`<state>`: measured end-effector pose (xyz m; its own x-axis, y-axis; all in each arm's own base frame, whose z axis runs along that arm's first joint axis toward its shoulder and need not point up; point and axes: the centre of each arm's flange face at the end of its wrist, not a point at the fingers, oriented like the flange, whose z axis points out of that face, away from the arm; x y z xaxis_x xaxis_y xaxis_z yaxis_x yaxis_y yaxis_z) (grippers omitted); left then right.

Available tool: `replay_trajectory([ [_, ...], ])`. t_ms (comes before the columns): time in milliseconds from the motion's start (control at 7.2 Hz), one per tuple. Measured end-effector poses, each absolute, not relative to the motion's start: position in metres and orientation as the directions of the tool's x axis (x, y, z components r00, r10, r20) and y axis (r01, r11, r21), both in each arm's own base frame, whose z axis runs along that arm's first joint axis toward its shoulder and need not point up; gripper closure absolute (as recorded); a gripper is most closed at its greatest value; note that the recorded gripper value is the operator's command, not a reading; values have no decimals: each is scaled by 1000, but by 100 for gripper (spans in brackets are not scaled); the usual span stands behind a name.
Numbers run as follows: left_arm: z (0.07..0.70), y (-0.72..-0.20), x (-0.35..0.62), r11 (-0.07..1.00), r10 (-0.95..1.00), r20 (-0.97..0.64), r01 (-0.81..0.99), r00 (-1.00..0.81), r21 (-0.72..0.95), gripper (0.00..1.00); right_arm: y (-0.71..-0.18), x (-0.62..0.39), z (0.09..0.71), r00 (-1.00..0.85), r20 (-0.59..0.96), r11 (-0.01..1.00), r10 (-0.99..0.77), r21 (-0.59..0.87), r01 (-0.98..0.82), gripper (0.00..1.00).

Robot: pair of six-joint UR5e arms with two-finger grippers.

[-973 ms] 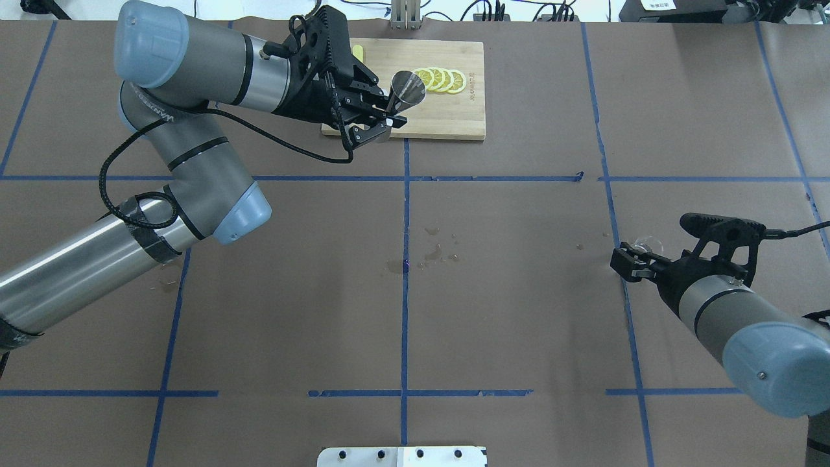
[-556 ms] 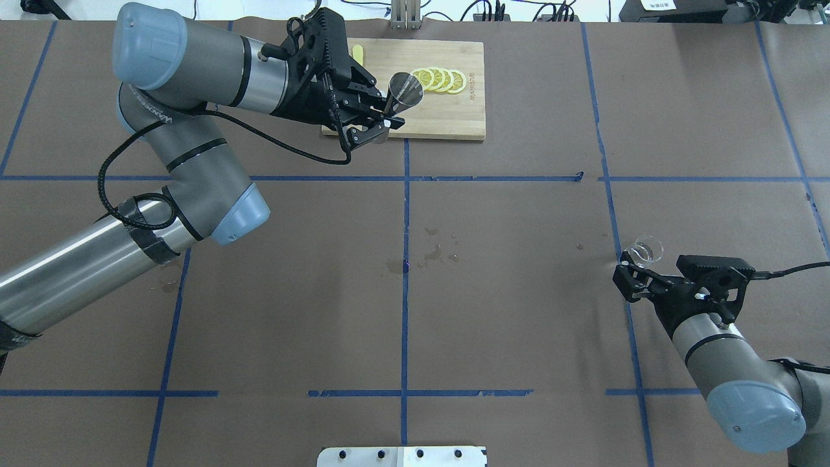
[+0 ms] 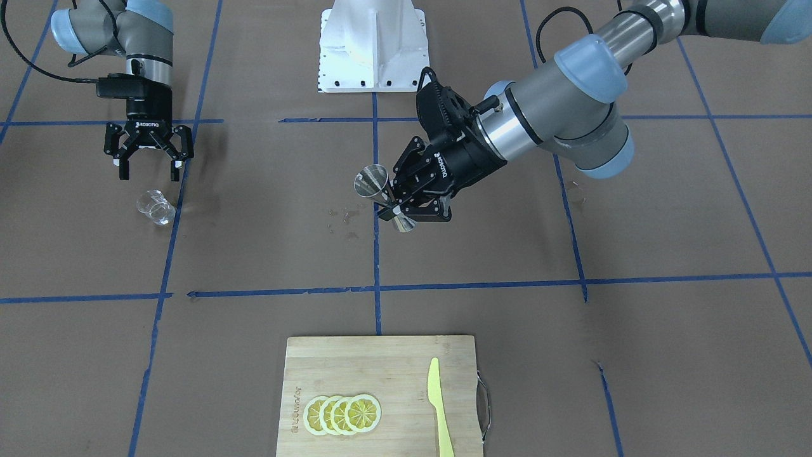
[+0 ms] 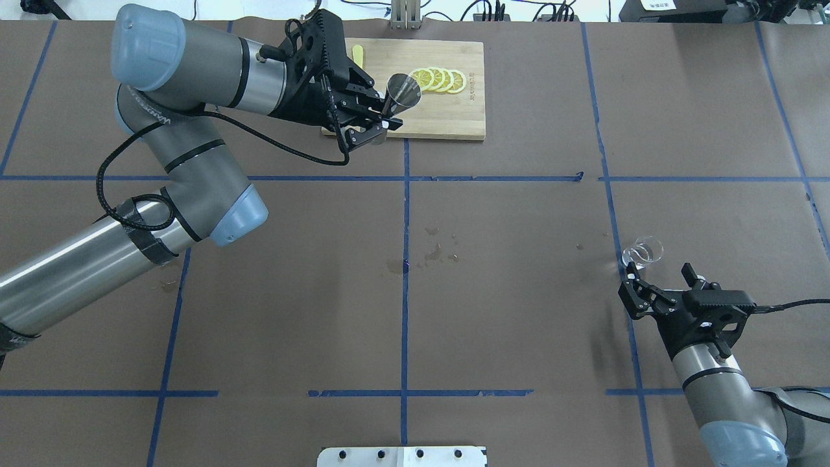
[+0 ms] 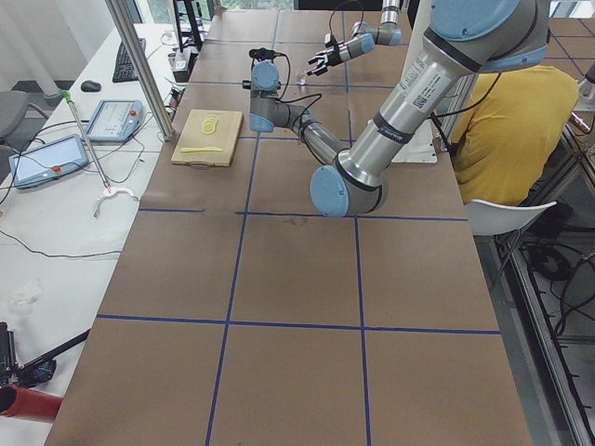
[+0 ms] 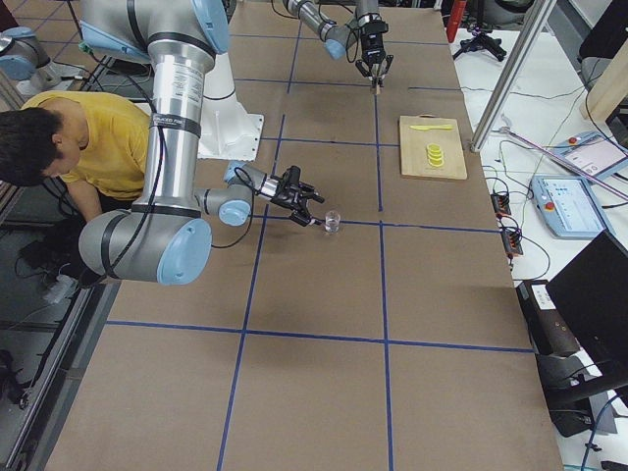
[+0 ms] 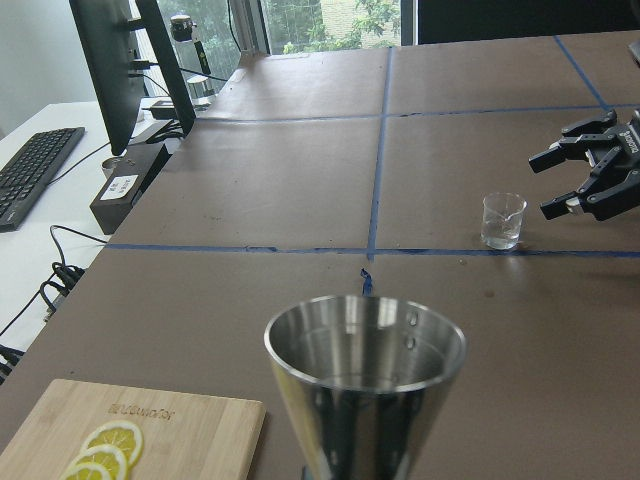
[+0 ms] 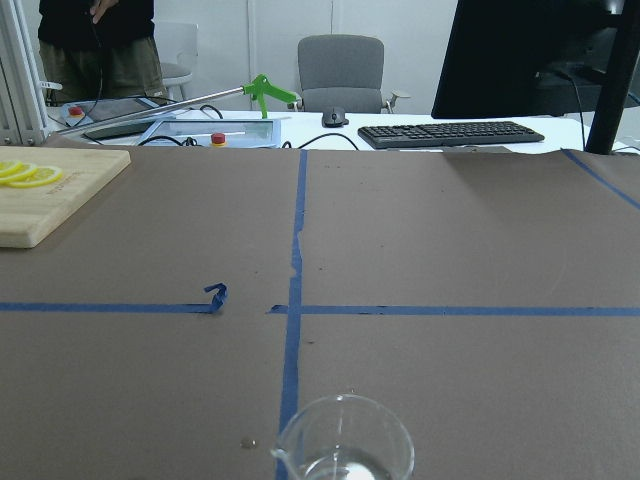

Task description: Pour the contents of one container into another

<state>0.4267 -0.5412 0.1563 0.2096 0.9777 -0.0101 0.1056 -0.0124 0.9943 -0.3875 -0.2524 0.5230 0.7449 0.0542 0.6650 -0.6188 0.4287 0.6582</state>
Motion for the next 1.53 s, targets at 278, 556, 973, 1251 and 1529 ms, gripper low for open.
replay_trajectory([
  [278, 159, -540, 426, -11, 978, -11, 104, 210, 995, 100, -254, -413, 536, 748, 661, 394, 57, 673, -626, 0],
  [556, 160, -540, 426, -11, 978, -11, 104, 210, 994, 100, -256, -422, 547, 761, 646, 385, 60, 688, -615, 0],
  [973, 160, -540, 426, -11, 978, -11, 104, 210, 995, 100, -260, -422, 554, 769, 636, 380, 67, 696, -609, 0],
  [1251, 161, -540, 426, -10, 978, -12, 104, 210, 995, 100, -270, -416, 557, 773, 628, 366, 86, 702, -611, 0],
  [1529, 161, -540, 426, -11, 978, -12, 104, 210, 995, 100, -280, -411, 560, 776, 622, 354, 103, 707, -613, 0],
])
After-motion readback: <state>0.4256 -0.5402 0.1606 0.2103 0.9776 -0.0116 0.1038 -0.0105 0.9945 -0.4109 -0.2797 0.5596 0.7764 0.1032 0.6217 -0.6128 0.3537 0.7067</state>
